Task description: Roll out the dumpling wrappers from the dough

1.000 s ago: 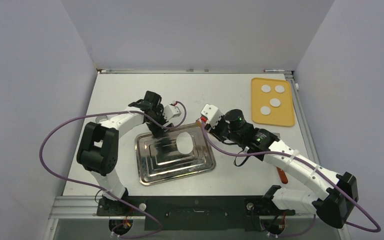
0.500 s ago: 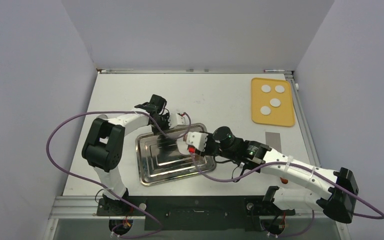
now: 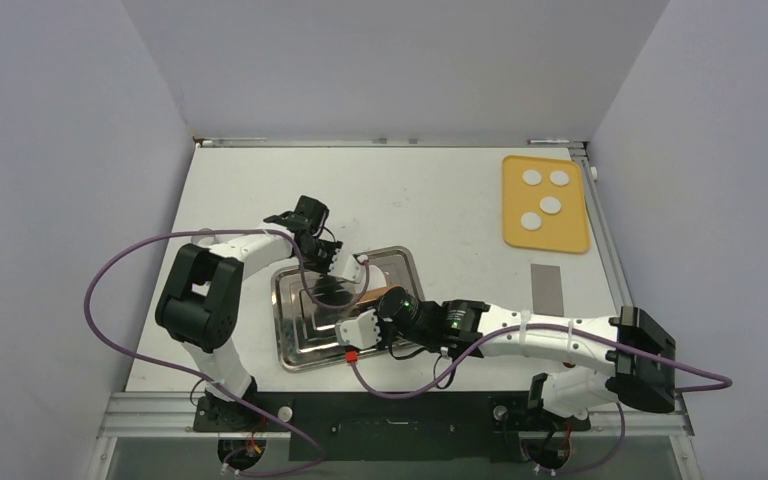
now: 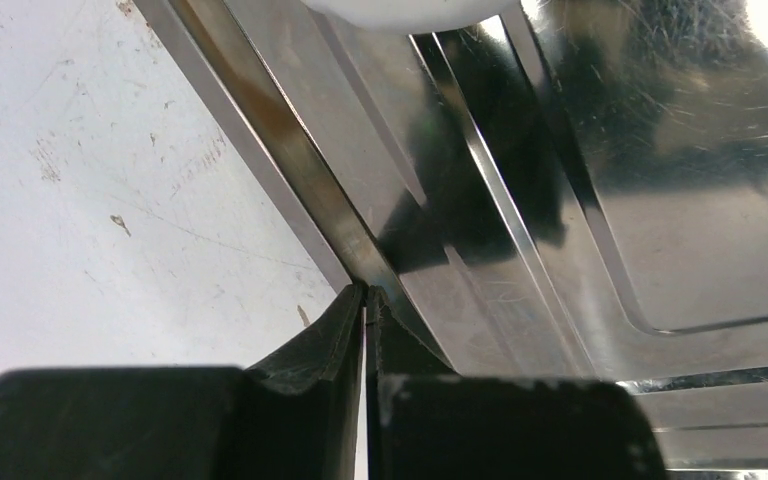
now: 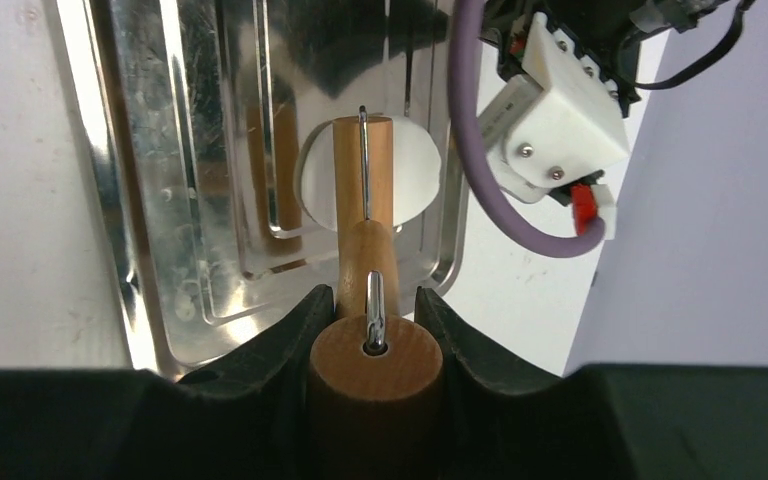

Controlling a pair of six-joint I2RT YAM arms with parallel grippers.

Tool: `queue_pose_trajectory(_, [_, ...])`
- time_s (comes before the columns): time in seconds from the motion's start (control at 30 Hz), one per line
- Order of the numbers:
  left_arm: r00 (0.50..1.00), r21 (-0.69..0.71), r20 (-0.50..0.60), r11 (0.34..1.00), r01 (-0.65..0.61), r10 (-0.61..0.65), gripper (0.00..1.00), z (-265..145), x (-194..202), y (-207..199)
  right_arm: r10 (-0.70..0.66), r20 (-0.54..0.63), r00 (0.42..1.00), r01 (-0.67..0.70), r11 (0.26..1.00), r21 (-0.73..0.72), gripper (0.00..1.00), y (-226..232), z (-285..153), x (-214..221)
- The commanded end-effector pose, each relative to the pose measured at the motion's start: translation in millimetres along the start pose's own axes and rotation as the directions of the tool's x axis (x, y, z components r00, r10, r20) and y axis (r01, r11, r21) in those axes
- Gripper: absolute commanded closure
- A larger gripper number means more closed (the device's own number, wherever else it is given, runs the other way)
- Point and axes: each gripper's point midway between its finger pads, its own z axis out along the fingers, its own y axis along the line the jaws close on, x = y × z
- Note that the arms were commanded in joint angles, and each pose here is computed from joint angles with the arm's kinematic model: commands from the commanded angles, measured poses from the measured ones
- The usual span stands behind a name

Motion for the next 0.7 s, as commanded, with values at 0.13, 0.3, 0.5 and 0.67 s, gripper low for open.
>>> queue_pose_trajectory(0.13, [0.977,0.044,0.075,0.979,0.198,-0.201,0.87,-1,-8,-2,0.038,0.027,0.999,-0.043,0.982,0.184,0.92,-55,-23,-7])
queue_pose_trajectory(0.3, [0.936,0.065,0.068,0.938,0.34,-0.344,0.46,-7,-11,-3,0.091,0.056,0.994,-0.101,0.969,0.226,0.92,-66,-34,2])
queue_pose_trajectory(0.5, [0.841,-0.016,-0.032,0.842,0.539,-0.54,0.43,11,7,13,0.138,0.104,0.985,-0.161,0.951,0.263,0.92,-77,-45,7])
queue_pose_trajectory(0.67, [0.848,0.005,-0.129,0.855,0.519,-0.514,0.48,31,5,-5,0.159,0.116,0.98,-0.185,0.946,0.265,0.92,-78,-48,10])
